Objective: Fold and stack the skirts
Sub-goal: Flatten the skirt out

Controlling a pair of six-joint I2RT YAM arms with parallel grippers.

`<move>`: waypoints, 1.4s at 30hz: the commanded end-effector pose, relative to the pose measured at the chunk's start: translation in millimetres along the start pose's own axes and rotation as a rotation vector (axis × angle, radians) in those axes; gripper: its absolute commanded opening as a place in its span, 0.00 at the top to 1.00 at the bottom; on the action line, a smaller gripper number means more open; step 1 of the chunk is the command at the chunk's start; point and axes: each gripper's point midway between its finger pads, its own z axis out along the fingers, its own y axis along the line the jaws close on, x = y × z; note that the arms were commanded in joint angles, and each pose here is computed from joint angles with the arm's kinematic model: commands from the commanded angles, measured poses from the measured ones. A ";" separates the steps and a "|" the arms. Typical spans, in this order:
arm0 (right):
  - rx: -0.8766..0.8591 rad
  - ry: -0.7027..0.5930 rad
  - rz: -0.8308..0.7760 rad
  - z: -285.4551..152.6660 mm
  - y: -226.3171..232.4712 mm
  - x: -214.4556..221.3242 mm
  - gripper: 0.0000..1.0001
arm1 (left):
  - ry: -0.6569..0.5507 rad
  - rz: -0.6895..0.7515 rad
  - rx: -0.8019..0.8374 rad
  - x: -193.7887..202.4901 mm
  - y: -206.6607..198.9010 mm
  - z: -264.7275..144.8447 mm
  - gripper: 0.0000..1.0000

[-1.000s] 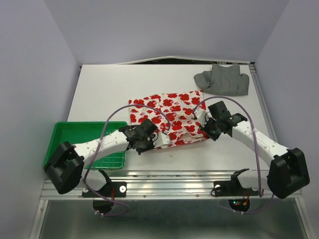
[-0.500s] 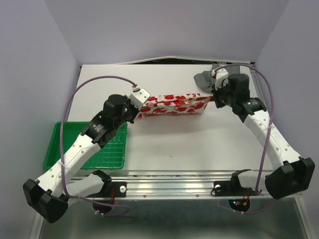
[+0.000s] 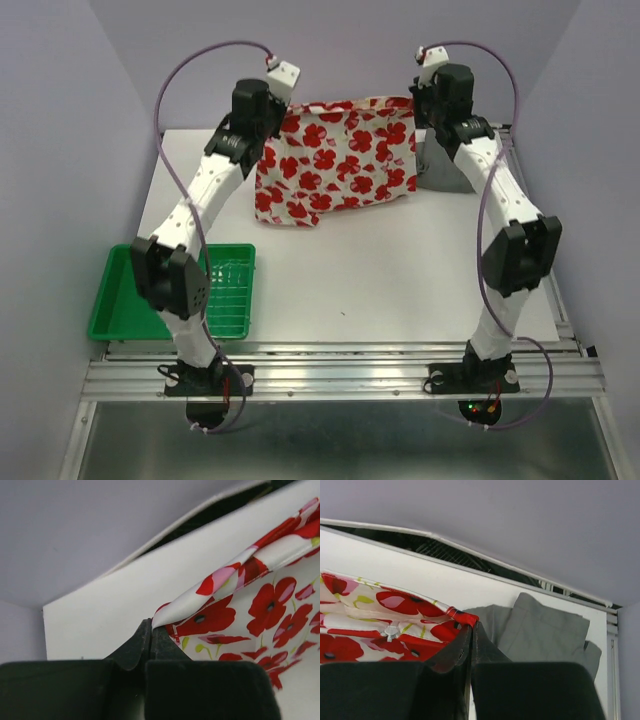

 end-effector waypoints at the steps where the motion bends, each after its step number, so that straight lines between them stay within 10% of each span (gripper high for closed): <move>1: 0.214 -0.207 0.002 26.6 -64.1 -78.9 0.99 | -0.193 -0.060 -0.218 -91.7 97.3 15.5 1.00; 13: 0.263 -0.535 0.052 37.9 -80.7 -160.1 0.99 | -0.471 0.023 -0.386 -159.3 155.3 12.9 1.00; 18: 0.126 -0.391 -0.010 37.1 -49.4 -95.2 0.99 | -0.308 0.112 -0.228 -75.6 106.4 38.3 1.00; 22: 0.030 -0.117 -0.069 40.4 -18.6 37.8 0.99 | -0.072 0.256 -0.041 40.0 29.2 52.5 1.00; 31: -0.099 0.171 -0.137 -13.8 11.5 170.1 0.99 | 0.244 0.385 0.217 191.4 -87.3 -1.8 1.00; 42: -0.166 0.360 -0.252 -99.2 14.2 230.1 0.99 | 0.273 0.356 0.507 211.9 -146.3 -69.9 1.00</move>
